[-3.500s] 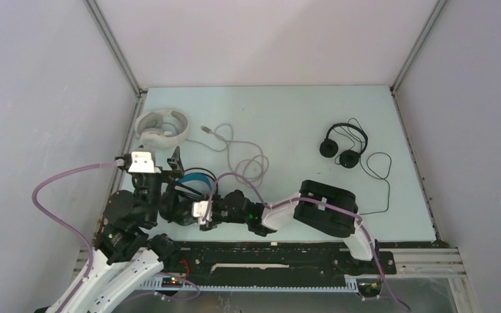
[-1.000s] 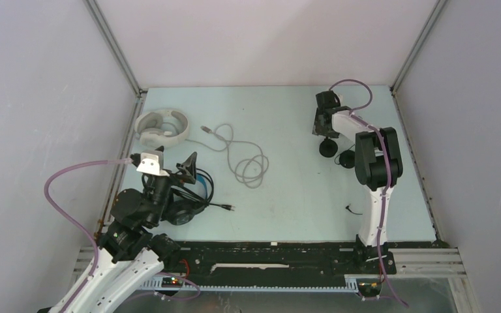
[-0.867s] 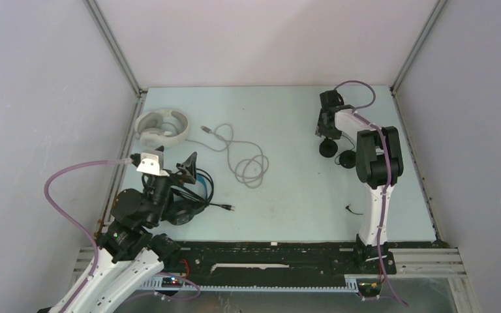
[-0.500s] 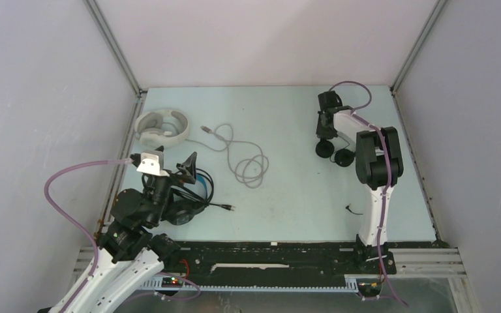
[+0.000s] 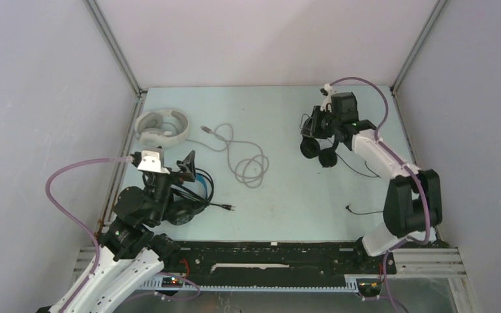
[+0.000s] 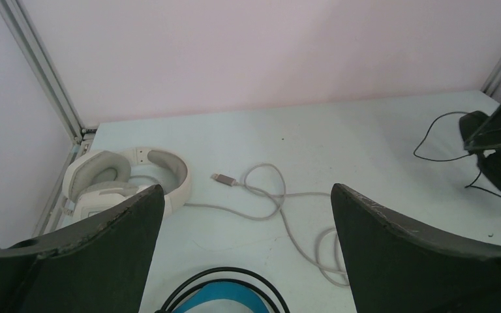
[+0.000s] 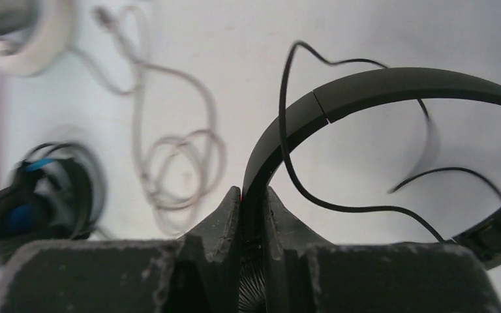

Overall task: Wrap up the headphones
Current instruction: Pick up the headphones from the center of the board.

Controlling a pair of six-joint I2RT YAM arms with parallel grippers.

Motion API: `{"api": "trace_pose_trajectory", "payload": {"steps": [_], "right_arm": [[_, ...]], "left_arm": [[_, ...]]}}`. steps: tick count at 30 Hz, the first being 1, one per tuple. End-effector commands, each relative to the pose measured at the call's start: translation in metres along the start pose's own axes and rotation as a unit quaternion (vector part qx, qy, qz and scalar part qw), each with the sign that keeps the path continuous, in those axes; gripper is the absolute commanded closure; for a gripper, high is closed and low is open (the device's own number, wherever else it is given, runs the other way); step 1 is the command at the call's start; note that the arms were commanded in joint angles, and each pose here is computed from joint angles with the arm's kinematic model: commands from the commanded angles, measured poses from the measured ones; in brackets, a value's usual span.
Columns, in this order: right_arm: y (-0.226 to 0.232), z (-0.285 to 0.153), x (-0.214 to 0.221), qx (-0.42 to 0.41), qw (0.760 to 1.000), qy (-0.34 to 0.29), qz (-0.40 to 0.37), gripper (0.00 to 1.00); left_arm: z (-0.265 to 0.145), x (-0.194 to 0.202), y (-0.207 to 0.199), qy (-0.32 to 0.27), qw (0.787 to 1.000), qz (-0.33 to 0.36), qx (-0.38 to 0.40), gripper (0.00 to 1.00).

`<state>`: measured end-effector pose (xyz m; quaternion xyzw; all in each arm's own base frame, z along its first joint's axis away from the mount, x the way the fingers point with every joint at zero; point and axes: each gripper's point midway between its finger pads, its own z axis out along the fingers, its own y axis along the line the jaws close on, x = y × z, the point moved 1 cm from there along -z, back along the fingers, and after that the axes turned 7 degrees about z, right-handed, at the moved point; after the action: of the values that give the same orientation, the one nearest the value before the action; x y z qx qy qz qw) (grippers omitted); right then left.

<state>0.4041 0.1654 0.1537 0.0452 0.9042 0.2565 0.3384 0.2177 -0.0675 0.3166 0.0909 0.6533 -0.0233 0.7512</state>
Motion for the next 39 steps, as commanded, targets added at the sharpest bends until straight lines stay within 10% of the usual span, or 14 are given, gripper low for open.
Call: {"api": "trace_pose_trajectory", "payload": {"steps": [1,21,32,39], "right_arm": [[0.076,-0.045,-0.009,-0.192,0.981,-0.018,0.016,1.00],[0.156,-0.155,0.056,-0.405,0.903,0.109,0.095,1.00],[0.175,-0.167,0.120,-0.386,0.891,0.013,-0.240,1.00],[0.176,-0.161,0.138,-0.322,0.853,-0.051,-0.408,1.00]], "left_arm": [[0.003,-0.011,0.008,-0.004,1.000,-0.008,-0.025,0.00],[0.018,-0.006,-0.061,0.046,0.988,-0.027,0.145,0.04],[0.028,-0.071,-0.108,0.113,0.948,-0.193,0.228,0.11],[0.037,-0.074,-0.122,0.163,0.938,-0.159,0.261,0.17]]}}
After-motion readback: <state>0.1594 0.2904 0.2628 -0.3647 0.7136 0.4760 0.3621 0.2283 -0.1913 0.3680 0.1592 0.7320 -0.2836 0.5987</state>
